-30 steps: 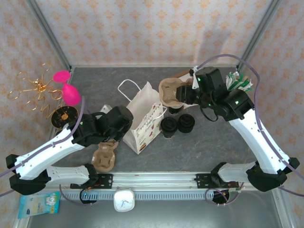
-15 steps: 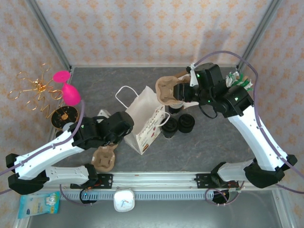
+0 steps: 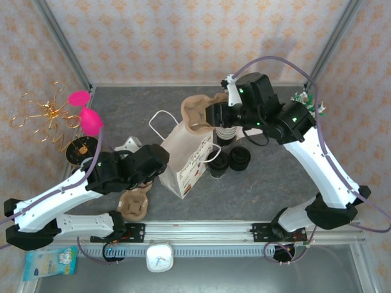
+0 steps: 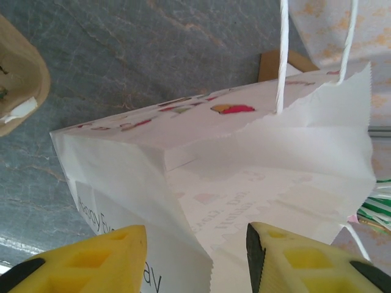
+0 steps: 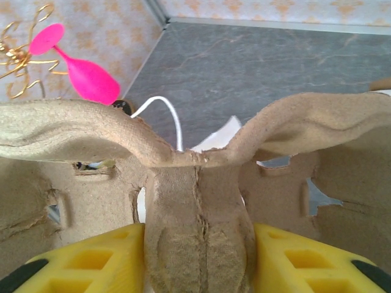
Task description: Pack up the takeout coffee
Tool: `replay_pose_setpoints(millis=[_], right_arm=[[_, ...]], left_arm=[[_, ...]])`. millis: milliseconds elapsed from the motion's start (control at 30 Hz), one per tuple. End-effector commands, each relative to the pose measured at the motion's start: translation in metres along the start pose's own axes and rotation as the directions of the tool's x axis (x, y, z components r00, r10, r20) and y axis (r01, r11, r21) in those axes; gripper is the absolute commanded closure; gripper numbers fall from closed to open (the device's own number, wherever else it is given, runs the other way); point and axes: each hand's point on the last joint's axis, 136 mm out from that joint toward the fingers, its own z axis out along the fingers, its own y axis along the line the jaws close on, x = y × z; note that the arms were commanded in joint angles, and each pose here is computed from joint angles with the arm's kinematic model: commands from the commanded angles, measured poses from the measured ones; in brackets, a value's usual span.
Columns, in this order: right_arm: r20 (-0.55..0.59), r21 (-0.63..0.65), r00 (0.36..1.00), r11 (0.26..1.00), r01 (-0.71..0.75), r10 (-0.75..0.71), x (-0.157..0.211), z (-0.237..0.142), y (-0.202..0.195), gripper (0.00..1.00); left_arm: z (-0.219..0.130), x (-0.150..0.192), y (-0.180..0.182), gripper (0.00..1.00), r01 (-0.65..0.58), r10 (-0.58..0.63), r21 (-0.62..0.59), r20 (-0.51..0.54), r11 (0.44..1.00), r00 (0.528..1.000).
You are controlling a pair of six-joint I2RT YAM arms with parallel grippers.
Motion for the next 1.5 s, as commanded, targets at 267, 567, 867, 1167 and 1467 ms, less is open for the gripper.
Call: replay_pose_setpoints(millis=[267,567,867,1167,1467], right_arm=[[-0.152,-0.055,0.986,0.996,0.064,-0.072,0.026,0.044,0.048,0.56],[-0.222,-0.069,0.972,0.996,0.057,-0.071,0.04,0.067,0.052,0.56],[-0.264,-0.024,0.961,0.997,0.074,-0.078,0.049,0.079,0.044,0.56],[-0.267,0.074,0.961,0.993,0.091,-0.069,0.053,0.078,0.023,0.57],[-0.265,0.084,0.962,0.992,0.097,-0.072,0.054,0.082,0.021,0.57]], left_arm=[[-0.008,-0.03,0.002,0.49,-0.077,0.07,0.065,0.106,0.995,0.992],[0.011,-0.028,-0.007,0.5,-0.052,0.044,0.132,0.062,0.99,0.997],[0.023,-0.026,-0.003,0.53,-0.048,0.041,0.13,0.049,0.99,0.998],[0.033,-0.03,0.015,0.66,-0.046,0.04,0.079,0.072,0.996,0.997],[0.025,-0.037,0.007,0.71,-0.065,0.057,0.094,0.084,0.993,0.995]])
